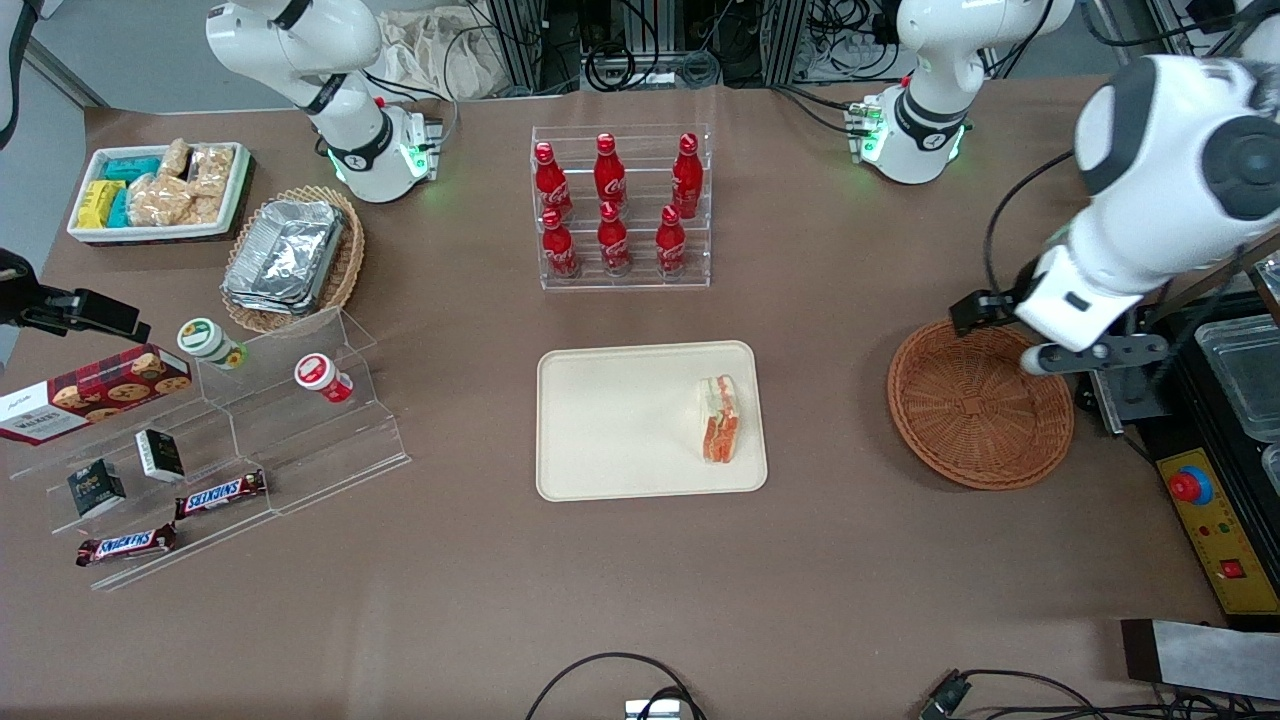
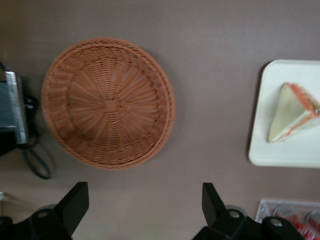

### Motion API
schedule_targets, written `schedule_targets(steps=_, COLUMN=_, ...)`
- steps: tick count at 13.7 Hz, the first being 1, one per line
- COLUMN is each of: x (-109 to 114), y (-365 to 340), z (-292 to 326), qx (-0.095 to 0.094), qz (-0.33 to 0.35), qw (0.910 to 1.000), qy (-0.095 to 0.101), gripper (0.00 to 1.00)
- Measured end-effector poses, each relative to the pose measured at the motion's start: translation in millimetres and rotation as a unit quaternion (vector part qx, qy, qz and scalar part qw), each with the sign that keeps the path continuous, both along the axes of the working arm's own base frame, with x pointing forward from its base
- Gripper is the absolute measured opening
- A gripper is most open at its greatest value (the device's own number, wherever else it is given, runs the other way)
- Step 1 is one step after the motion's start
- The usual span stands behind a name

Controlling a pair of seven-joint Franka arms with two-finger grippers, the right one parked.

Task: Place sandwich from basket to tray

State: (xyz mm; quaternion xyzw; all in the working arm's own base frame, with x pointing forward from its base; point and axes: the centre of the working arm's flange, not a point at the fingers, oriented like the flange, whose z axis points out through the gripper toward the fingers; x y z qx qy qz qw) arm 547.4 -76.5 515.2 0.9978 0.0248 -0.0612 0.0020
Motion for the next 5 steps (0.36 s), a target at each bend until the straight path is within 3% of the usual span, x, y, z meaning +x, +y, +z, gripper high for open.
schedule_targets(steps=5, x=9, y=15, z=31, qx=-0.011, qz=-0.041, qw=0.9991, qy=0.005, gripper=1.00)
